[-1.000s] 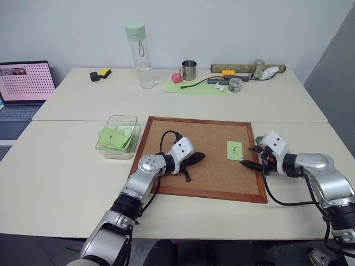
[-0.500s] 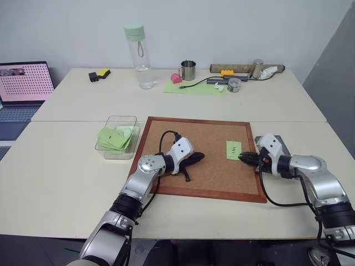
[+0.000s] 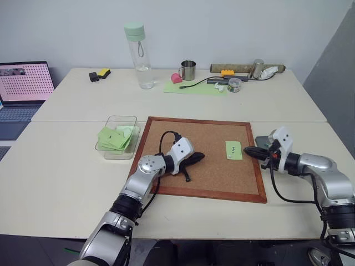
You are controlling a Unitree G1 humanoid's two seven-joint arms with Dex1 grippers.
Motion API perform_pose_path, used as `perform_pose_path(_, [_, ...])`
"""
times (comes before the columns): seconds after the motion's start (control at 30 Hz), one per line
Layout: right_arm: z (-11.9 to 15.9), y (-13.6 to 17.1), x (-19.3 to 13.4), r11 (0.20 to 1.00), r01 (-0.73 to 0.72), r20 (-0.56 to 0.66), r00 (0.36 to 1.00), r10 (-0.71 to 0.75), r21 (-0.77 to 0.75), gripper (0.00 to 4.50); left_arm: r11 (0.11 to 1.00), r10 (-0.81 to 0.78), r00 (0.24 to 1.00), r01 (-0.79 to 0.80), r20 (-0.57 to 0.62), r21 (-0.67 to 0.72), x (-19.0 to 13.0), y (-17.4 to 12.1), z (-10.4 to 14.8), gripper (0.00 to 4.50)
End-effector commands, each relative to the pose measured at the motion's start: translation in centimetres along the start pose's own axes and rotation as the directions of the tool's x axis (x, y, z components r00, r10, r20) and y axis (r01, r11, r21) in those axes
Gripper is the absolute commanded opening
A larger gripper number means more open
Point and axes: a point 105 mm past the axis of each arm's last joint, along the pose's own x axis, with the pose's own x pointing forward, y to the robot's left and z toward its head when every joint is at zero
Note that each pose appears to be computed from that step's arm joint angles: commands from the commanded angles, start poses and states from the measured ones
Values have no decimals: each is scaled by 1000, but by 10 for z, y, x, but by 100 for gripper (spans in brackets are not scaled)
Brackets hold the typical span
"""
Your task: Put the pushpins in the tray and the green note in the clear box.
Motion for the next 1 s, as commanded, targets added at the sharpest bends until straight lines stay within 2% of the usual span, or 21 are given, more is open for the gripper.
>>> perform_pose_path(0.03, [31,-10,-10,998,57,89,995,-54,-24,4,999,-19,995,15,-101,-41,-3,-10,-30,0])
perform_pose_path(0.17, [22,-45,-29,970,240,23,971,-239,-40,4,999,-18,995,14,-100,-45,-2,-11,-31,0])
perform_pose_path(0.37, [8,-73,-45,922,381,-52,922,-385,-70,4,998,-23,995,18,-93,-54,-1,-12,-29,0])
perform_pose_path(0.47, [0,-78,-47,911,407,-88,907,-411,-69,4,998,-24,996,20,-88,-54,0,-12,-28,0])
perform_pose_path(0.7, [-6,-75,-45,916,392,-119,909,-399,-84,139,998,-22,996,18,-85,-53,0,-11,-27,0])
perform_pose_path(0.83, [-2,-75,-45,914,395,-108,909,-403,-92,233,998,-20,996,16,-85,-55,-1,-11,-27,0])
perform_pose_path(0.87, [-1,-74,-44,915,392,-106,910,-401,-94,243,998,-20,996,15,-85,-55,-1,-11,-27,0])
perform_pose_path(1.0, [10,-66,-42,928,352,-75,929,-362,-126,331,998,-20,996,16,-83,-54,0,-11,-26,0])
